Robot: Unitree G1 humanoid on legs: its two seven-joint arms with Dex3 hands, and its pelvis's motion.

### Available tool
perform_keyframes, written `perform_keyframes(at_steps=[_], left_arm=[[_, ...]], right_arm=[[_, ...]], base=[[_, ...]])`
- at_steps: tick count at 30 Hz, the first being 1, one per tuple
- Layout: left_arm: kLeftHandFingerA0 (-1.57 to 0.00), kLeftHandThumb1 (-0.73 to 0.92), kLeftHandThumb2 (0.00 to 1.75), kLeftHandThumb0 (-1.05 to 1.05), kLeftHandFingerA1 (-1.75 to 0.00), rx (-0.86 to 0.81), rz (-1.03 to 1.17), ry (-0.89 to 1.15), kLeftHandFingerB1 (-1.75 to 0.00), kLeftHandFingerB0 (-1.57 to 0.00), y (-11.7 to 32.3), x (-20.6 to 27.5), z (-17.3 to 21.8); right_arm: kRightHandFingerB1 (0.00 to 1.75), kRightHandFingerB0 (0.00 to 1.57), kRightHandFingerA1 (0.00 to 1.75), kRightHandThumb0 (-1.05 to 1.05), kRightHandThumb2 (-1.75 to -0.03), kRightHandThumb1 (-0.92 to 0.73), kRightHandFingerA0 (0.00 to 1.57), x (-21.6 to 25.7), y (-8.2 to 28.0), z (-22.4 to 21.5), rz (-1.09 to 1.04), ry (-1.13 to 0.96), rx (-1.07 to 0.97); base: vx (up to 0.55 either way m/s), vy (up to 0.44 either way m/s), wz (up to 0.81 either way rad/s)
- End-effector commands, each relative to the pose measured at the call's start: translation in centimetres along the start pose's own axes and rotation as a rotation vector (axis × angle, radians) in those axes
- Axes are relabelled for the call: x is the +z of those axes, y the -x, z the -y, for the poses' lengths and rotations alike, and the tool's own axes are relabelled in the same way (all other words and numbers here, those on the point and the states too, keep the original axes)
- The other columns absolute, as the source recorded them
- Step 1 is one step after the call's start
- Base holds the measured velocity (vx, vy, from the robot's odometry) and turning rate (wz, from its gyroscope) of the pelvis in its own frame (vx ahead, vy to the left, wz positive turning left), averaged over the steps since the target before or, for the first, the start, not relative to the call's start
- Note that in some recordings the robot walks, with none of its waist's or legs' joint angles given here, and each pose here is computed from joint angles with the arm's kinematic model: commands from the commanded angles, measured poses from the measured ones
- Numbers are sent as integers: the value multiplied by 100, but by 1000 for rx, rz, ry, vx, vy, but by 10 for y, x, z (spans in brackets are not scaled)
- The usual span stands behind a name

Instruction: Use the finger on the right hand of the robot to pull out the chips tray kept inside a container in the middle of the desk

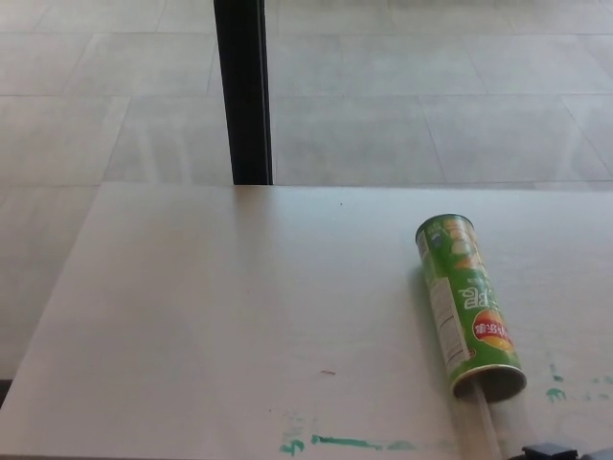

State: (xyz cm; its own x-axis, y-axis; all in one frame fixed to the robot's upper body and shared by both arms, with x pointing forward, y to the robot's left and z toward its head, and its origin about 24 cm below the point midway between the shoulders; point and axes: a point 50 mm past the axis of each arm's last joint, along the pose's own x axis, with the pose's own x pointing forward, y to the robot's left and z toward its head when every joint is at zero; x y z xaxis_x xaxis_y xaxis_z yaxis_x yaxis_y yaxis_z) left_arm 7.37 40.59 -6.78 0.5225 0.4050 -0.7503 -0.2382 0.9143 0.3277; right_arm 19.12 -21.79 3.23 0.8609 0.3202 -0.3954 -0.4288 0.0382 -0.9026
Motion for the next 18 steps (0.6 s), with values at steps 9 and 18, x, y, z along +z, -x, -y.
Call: perform_keyframes(at_steps=[9,18], left_arm=[[-30,85,66,-75,-92,28,11,-11,-89,-36,3,3,-9],[-33,82,65,-77,-94,30,10,-5,-85,-38,3,2,-9]], right_arm=[[44,51,136,-20,-59,-60,76,-6,21,-26,-21,2,163],[43,51,135,-20,-59,-60,77,-4,21,-22,-17,-13,157]], base=[[0,0,0],[0,0,0]])
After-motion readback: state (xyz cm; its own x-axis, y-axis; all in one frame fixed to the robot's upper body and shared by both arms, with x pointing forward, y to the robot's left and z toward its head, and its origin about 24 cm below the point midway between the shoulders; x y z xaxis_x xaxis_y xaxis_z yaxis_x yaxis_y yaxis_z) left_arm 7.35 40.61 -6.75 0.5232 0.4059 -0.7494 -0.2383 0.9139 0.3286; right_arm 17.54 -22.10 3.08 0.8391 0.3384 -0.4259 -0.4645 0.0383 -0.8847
